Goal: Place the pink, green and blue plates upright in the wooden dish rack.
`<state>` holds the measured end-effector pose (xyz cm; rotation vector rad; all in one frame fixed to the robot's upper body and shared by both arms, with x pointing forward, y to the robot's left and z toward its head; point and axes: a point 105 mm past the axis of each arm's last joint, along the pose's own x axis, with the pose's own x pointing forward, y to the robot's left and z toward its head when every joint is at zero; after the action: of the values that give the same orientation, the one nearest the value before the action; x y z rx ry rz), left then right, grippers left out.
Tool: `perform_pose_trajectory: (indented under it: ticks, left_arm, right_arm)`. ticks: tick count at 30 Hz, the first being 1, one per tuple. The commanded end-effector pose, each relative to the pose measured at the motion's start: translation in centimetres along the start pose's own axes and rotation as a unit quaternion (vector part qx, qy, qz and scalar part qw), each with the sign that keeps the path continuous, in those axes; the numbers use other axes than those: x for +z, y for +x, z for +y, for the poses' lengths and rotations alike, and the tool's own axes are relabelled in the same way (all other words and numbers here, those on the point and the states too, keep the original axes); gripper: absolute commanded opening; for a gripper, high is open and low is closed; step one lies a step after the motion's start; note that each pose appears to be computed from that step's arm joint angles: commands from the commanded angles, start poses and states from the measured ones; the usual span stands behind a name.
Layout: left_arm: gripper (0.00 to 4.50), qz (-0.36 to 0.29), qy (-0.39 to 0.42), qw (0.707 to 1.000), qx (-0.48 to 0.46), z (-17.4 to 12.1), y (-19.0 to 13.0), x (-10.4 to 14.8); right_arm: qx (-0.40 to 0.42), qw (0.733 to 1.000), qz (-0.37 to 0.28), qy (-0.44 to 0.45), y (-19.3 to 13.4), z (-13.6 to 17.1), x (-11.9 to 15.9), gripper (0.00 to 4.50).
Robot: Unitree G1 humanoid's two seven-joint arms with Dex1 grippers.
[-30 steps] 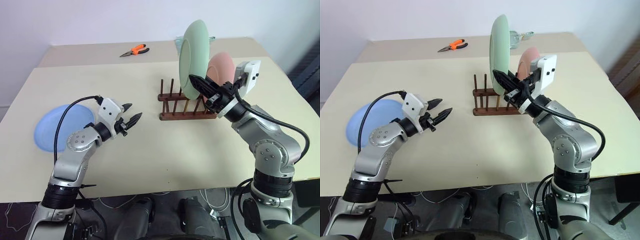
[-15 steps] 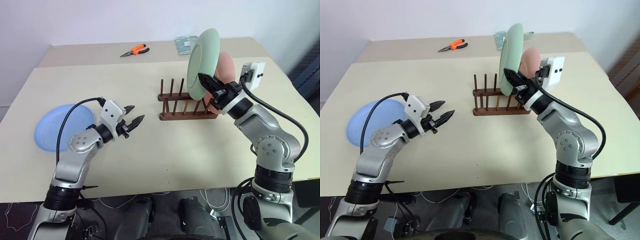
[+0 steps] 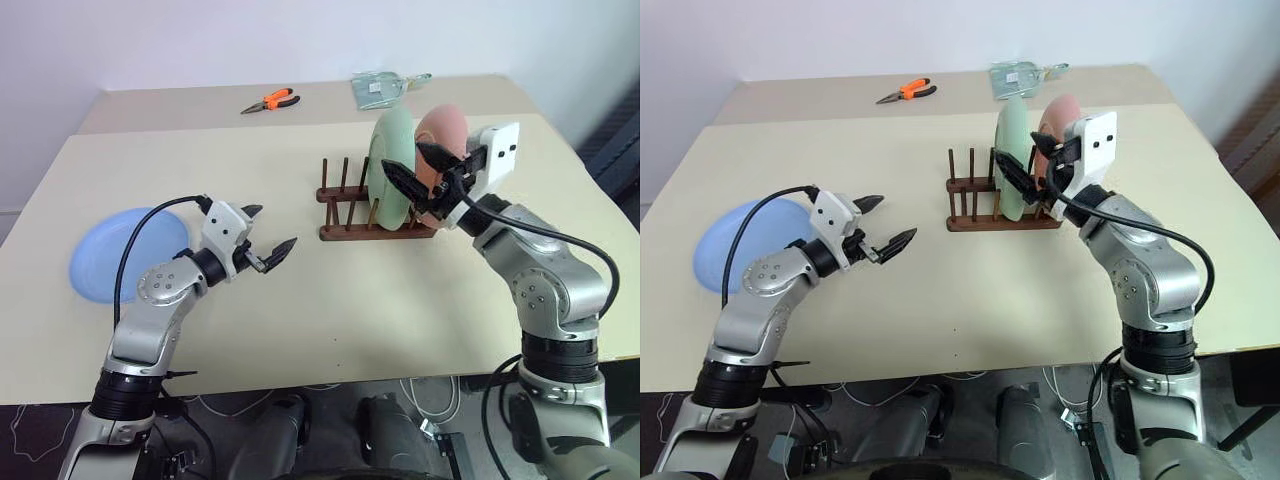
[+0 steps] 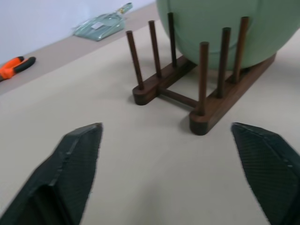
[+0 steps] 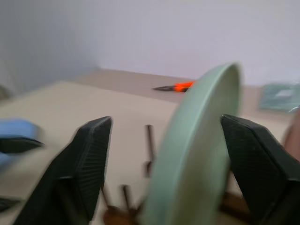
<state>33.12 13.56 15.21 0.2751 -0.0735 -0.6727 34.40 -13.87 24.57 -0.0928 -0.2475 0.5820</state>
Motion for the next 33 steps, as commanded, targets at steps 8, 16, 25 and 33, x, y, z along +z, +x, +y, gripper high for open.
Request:
perform_pose_trajectory:
  ticks: [8, 16, 25, 33]
  left_arm:
    - [4.50, 0.025, -0.029, 0.939, 0.343, 11.6, -5.2, -0.7]
    - [4.50, 0.124, -0.133, 0.759, 0.626, 17.9, -16.7, -5.2]
    - [4.50, 0.180, -0.242, 0.752, 0.586, 14.2, -17.9, -8.5]
    - [2.25, 0.173, -0.332, 0.726, 0.577, 13.0, -17.8, -9.7]
  right_arm:
    - [0.098, 0.959, -0.074, -0.256, 0.2, 3.4, 5.9, 4.43]
    - [0.197, 0.932, -0.034, -0.303, 1.2, 8.5, 0.8, 4.43]
    - [0.228, 0.927, -0.033, -0.296, 1.6, 9.6, -0.4, 4.43]
    - [0.229, 0.924, -0.034, -0.303, 1.5, 9.8, -0.7, 4.50]
